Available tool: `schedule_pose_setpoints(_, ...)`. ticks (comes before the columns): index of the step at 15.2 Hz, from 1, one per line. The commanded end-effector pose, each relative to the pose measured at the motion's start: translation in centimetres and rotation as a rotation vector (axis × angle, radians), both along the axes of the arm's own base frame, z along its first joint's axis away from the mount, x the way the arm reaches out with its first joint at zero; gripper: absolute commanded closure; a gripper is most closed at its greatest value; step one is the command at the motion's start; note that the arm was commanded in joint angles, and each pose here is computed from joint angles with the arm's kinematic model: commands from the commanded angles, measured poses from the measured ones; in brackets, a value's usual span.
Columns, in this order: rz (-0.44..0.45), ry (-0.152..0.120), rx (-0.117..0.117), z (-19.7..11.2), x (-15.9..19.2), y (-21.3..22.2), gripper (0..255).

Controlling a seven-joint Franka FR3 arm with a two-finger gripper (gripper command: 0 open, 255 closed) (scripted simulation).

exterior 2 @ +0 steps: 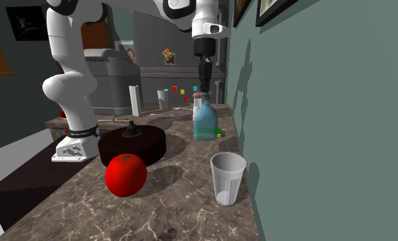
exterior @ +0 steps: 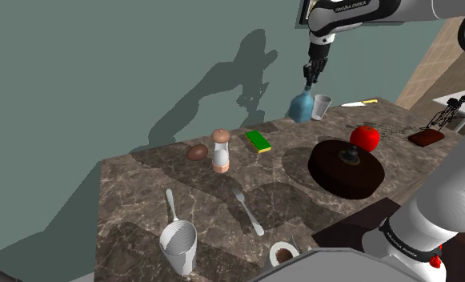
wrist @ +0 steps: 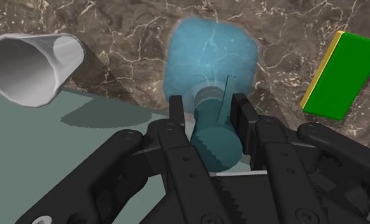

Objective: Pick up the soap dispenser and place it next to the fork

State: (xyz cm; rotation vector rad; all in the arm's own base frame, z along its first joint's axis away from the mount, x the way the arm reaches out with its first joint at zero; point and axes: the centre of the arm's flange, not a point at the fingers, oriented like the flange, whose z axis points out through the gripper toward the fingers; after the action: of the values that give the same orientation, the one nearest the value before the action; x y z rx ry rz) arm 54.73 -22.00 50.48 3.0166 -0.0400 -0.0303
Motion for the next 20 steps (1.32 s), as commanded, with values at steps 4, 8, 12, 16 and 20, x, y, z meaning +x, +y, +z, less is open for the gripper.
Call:
schedule_pose_setpoints(4, 0.000, 0.000, 0.000, 2.7, 0.0, 0.0, 255)
schedule_pose_setpoints(8, 0.000, 0.000, 0.000, 4.8, 0.0, 0.0, 255)
schedule_pose_setpoints(12, 0.000, 0.000, 0.000, 6.9, 0.0, 0.0, 255)
schedule_pose_setpoints(16, 0.000, 0.000, 0.000, 9.0, 0.0, 0.0, 255)
schedule_pose_setpoints(20, 0.000, 0.000, 0.000, 11.2, 0.0, 0.0, 255)
